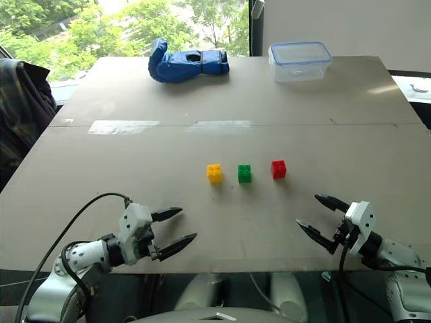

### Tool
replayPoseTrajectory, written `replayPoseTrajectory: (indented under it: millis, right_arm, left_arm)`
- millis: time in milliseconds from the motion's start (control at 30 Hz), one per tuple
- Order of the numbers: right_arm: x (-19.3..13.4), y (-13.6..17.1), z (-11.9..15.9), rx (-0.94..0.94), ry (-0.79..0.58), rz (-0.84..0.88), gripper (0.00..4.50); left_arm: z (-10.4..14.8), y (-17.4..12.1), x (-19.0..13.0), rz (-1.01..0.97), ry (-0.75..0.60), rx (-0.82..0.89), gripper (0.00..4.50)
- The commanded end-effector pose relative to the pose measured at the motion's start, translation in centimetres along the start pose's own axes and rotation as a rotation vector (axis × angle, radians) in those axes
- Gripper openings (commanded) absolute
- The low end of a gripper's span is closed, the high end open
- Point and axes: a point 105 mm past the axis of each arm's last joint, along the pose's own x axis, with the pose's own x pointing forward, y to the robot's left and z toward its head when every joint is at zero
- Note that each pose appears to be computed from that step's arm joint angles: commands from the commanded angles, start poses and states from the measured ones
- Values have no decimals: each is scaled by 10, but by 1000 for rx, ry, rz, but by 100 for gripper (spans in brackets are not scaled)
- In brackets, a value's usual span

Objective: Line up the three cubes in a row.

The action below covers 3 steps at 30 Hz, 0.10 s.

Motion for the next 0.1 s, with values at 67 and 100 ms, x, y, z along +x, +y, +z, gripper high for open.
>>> replayPoseTrajectory:
  millis: [67, 100]
  right_arm:
    - [-4, -5, 11, -54, -11, 9, 450]
    - [-4, -5, 11, -55, -11, 11, 450]
  left_arm:
    - [9, -4, 4, 61, -13, 29, 448]
    - [8, -6, 5, 50, -14, 19, 448]
